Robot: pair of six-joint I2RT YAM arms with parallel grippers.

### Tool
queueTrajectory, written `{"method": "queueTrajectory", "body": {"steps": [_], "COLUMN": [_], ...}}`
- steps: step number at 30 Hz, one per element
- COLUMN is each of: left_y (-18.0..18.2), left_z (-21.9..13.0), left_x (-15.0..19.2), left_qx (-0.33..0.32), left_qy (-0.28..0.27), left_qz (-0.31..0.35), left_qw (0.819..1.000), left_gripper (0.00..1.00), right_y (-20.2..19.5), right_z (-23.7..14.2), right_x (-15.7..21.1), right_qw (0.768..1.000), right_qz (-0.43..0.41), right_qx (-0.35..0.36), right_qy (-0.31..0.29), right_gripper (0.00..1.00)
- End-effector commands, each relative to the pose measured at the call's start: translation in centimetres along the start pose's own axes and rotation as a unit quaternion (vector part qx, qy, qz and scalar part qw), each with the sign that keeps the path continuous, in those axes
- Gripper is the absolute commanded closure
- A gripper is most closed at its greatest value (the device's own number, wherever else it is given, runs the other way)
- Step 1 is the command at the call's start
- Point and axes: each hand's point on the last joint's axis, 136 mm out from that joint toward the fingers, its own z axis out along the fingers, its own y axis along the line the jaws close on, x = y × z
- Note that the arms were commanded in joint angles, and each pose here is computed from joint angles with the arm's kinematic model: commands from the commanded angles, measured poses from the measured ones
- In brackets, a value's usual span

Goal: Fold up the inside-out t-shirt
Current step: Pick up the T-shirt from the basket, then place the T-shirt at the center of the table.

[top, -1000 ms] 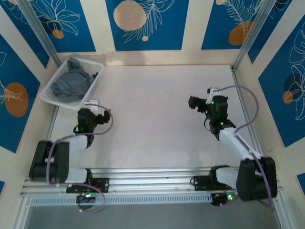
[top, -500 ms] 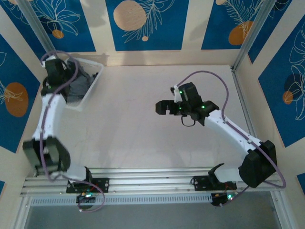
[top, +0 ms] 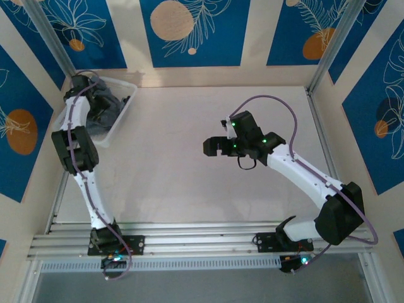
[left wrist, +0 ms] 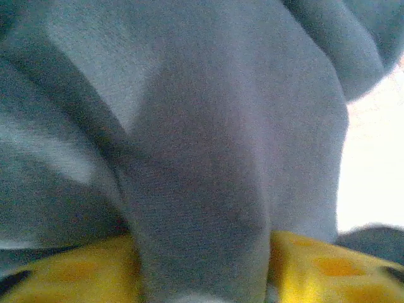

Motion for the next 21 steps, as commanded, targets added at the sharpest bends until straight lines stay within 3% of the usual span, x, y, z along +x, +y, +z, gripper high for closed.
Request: {"method": "queueTrajectory", "body": {"steps": [1, 5, 9, 12, 14, 16, 21], "left_y": [-6.0, -13.4, -20.8, -24.6, -25.8, -26.4, -25.6], "left_z": [-7.6, -20.6, -35.2, -43.0, -44.8, -44.1, -36.7], "left_x": [-2.6, -3.7, -0.8, 3.3, 5.7, 7.9, 13.2], "left_qx": [0.120, 0.238, 0.336, 0.400, 0.421, 0.423, 0.397], "left_qy": [-0.038, -0.127, -0.221, -0.254, -0.247, -0.222, -0.147], "left_qz": [0.044, 0.113, 0.206, 0.252, 0.261, 0.268, 0.277], "left_qw": [0.991, 0.956, 0.892, 0.844, 0.833, 0.836, 0.862], "left_gripper": [1.00, 1.00, 1.00, 1.00, 1.00, 1.00, 1.00], "right_y": [0.6, 0.7, 0.9, 0.5, 0.3, -0.1, -2.5], "right_z": [-1.5, -2.3, -2.7, -2.7, -2.9, -3.0, -5.0], "right_x": [-0.6, -1.7, -2.8, -3.1, -3.3, -3.2, -3.1], "right_qw": [1.000, 0.999, 0.998, 0.997, 0.995, 0.994, 0.988], "right_qz": [0.002, 0.007, 0.012, 0.026, 0.037, 0.050, 0.096], "right_qx": [0.002, 0.005, 0.003, 0.009, 0.009, 0.011, 0.034], "right_qy": [-0.015, -0.043, -0.068, -0.077, -0.087, -0.095, -0.116], "right_gripper": [0.01, 0.01, 0.01, 0.01, 0.01, 0.01, 0.01]}}
